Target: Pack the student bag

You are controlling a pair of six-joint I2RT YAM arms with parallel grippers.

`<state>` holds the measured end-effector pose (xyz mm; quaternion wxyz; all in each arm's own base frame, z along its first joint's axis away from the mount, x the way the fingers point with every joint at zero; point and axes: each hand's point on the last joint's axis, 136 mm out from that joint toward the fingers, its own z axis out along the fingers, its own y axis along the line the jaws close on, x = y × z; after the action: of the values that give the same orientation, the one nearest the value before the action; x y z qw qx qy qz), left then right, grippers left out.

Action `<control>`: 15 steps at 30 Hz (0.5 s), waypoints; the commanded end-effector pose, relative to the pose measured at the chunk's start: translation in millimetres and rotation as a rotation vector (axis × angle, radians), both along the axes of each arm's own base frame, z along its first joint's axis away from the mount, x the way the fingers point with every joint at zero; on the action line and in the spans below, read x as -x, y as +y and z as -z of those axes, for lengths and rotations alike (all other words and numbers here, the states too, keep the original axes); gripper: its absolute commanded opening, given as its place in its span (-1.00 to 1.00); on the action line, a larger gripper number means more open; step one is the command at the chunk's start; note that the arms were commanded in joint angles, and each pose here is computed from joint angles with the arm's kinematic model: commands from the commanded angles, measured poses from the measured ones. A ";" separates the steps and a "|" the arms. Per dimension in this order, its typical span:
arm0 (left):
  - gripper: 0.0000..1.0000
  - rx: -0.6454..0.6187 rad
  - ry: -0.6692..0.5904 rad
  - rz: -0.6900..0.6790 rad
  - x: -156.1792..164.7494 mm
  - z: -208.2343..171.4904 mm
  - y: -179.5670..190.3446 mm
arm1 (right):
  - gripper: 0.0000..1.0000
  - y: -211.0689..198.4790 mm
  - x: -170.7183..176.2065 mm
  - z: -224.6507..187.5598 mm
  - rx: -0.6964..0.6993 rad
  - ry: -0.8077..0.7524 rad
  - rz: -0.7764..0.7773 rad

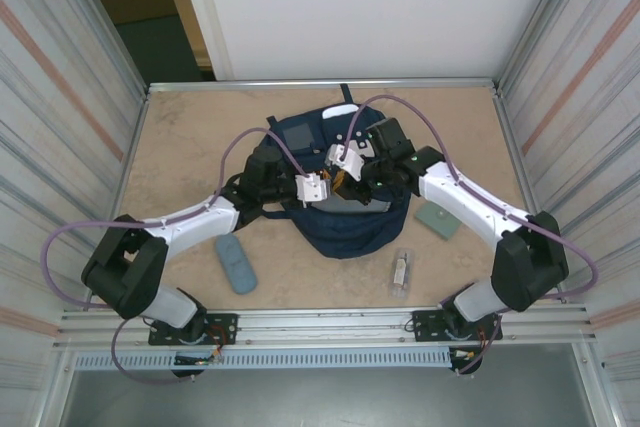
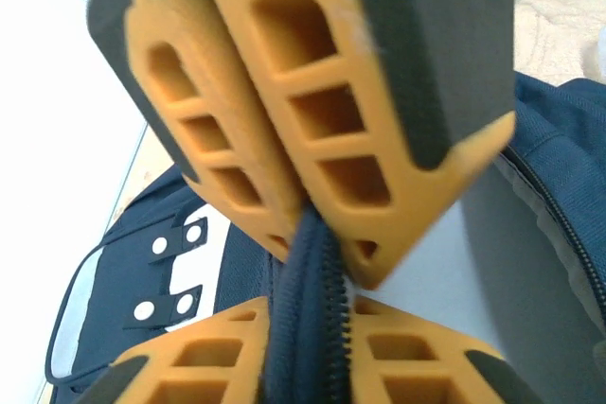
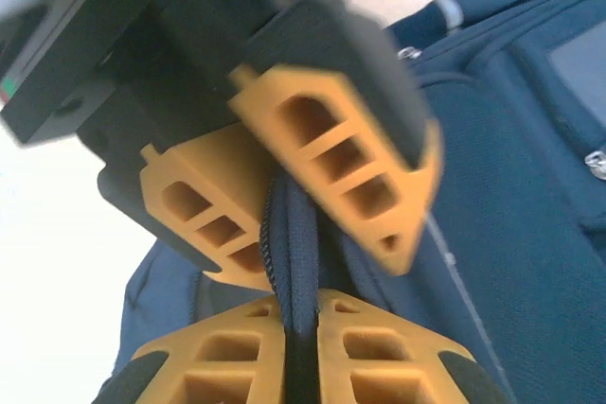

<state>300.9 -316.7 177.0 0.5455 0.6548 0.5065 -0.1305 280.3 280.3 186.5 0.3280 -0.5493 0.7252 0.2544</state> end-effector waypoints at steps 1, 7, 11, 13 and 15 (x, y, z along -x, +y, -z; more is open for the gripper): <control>-0.71 0.040 -0.011 -0.031 -4.5 -12.7 2.6 | -0.53 -7.0 -2.2 -18.7 -0.069 0.008 0.113; -0.82 0.113 0.061 -0.161 -30.5 -8.9 30.2 | 0.96 -51.9 -34.9 -34.6 -0.089 -0.004 0.531; -0.79 0.226 0.151 -0.264 -54.1 -28.0 48.9 | 0.99 -141.1 -61.4 -29.4 -0.002 0.017 1.063; -0.76 0.298 0.217 -0.337 -68.7 -34.2 59.1 | 0.99 -170.3 -51.6 -15.5 0.021 0.168 1.224; -0.75 0.343 0.238 -0.356 -75.0 -36.3 61.6 | 0.99 -173.3 -37.2 1.8 0.017 0.350 1.242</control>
<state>353.5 -262.9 189.3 0.5715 0.5110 0.6194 -0.1695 338.1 140.5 205.6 0.3689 -0.1196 0.9157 0.1049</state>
